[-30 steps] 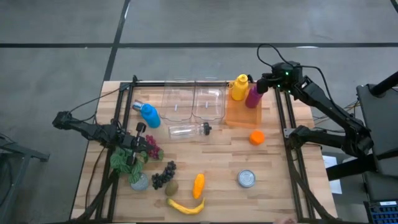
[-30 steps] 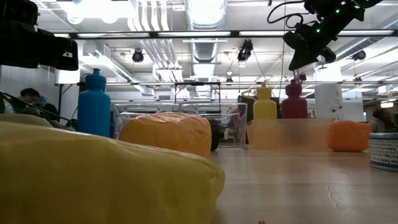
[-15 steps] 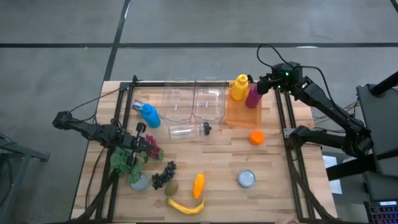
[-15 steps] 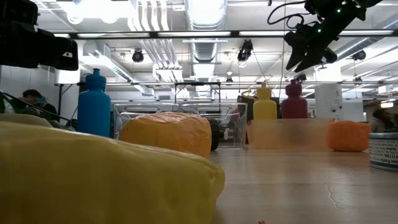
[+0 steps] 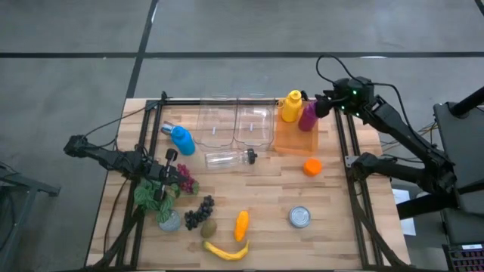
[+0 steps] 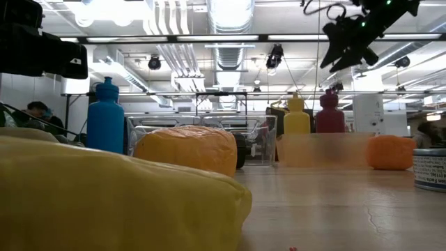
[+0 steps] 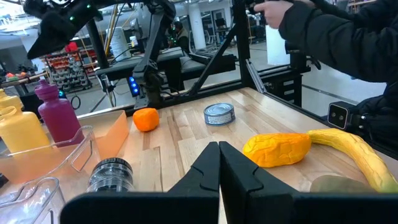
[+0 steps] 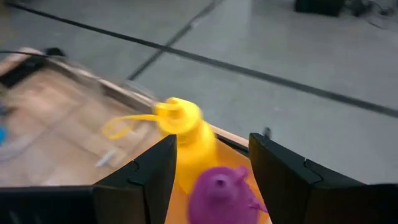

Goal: Pick & Place Food Item
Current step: Put the transparent water bottle into the orange bin

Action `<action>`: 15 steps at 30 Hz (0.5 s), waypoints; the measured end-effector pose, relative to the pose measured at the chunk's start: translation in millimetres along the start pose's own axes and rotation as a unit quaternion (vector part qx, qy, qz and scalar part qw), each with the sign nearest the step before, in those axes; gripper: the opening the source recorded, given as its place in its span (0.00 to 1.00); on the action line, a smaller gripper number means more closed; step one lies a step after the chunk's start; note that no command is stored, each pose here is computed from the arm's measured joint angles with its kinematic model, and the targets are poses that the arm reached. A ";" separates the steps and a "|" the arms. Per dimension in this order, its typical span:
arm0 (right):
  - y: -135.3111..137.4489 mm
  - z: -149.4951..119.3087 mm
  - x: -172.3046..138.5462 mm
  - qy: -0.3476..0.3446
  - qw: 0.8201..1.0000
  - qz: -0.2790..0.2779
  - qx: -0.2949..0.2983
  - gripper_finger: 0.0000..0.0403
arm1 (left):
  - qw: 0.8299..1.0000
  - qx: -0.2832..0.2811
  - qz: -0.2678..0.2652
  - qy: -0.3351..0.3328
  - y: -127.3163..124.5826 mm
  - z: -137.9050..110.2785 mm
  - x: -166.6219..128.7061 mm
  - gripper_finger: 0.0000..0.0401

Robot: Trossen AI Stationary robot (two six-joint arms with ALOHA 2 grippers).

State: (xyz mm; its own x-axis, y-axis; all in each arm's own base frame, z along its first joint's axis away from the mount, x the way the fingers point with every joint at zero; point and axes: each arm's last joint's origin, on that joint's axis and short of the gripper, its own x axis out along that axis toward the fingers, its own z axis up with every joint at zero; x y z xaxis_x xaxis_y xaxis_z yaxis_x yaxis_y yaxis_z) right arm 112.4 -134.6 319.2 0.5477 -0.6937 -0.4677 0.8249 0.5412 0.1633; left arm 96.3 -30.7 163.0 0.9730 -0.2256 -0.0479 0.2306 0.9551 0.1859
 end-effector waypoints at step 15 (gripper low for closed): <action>30.9 -5.6 -49.4 -0.056 0.988 0.137 -0.029 0.49 | 1.000 0.000 0.000 0.000 0.0 0.1 0.0 0.00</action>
State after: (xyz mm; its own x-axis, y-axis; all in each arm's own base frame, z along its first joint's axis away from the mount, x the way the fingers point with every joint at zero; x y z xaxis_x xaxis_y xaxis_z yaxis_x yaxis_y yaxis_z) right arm 110.0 -80.9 342.5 0.7649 -0.5633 -0.3126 0.6350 0.7409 0.2187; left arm 96.3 -30.7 163.1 0.9730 -0.2258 -0.0473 0.2307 0.9551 0.1858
